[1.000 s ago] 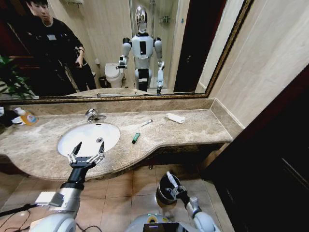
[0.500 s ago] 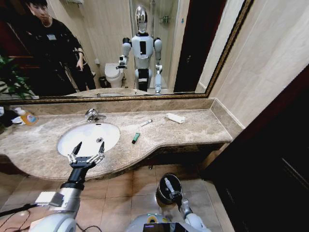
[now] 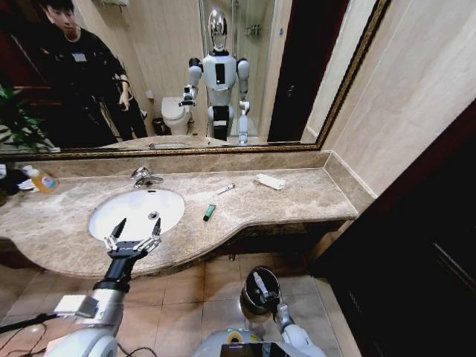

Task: Pick up the trash from the sink and place it in the trash bin.

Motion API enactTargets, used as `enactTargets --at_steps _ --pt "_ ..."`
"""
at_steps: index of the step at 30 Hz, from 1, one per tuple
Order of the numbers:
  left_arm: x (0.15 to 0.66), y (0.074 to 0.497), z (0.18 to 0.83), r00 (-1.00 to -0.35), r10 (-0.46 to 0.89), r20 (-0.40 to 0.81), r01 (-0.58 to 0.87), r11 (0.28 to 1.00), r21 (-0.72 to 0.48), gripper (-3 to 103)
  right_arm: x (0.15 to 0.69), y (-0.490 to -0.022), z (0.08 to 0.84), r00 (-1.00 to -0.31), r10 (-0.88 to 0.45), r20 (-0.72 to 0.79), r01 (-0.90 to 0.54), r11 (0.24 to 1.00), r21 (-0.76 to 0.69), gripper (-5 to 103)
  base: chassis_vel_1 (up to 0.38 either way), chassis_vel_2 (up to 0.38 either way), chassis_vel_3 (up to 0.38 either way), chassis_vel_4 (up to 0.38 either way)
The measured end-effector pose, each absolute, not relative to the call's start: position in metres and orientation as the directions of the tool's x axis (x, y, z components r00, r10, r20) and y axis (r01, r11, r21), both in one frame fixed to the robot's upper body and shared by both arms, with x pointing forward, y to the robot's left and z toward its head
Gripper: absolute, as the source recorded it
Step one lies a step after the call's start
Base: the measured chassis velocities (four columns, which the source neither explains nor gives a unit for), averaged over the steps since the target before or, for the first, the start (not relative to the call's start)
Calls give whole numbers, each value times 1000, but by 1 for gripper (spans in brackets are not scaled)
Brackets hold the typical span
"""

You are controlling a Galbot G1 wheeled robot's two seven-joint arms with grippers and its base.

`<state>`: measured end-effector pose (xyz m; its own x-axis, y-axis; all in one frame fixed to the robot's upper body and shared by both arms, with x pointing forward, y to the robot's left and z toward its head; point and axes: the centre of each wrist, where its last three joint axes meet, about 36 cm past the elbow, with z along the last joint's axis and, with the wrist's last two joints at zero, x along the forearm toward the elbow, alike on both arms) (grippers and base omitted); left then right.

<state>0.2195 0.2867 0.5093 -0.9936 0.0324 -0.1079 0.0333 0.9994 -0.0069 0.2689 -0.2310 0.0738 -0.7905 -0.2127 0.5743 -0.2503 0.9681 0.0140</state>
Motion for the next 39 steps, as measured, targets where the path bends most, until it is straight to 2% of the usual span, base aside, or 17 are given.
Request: enactTargets --at_steps 2,3,5,7,11,12,14,18,34,39 --pt "219 287 509 -994 32 -108 33 999 -7 100 270 -231 73 -789 -212 577 -251 968 13 46 0 0 0 0" --pt "219 287 509 -994 32 -108 33 999 -7 100 270 -231 73 -789 -212 577 -251 968 13 46 0 0 0 0" --pt "219 287 509 -994 32 -108 33 999 -7 100 270 -231 72 -787 -212 579 -251 968 14 57 0 0 0 0" --pt "219 287 509 -994 32 -108 33 999 -7 100 270 -231 72 -786 -212 580 -251 968 14 57 0 0 0 0" --pt "219 287 509 -994 32 -108 33 999 -7 100 269 -232 70 -784 -210 585 -250 968 13 79 0 0 0 0" --pt "219 287 509 -994 32 -108 33 999 -7 100 269 -232 70 -784 -210 585 -250 968 13 79 0 0 0 0" --pt "219 287 509 -994 32 -108 33 999 -7 100 268 -233 69 -784 -210 585 -250 968 13 90 0 0 0 0" --pt "219 287 509 -994 32 -108 33 999 -7 100 267 -233 68 -783 -209 585 -249 968 13 98 0 0 0 0" --pt "219 287 509 -994 32 -108 33 999 -7 100 270 -234 67 -784 -204 586 -241 970 14 100 0 0 0 0" --pt "219 287 509 -994 32 -108 33 999 -7 100 256 -236 80 -794 -204 572 -216 975 47 100 0 0 0 0"
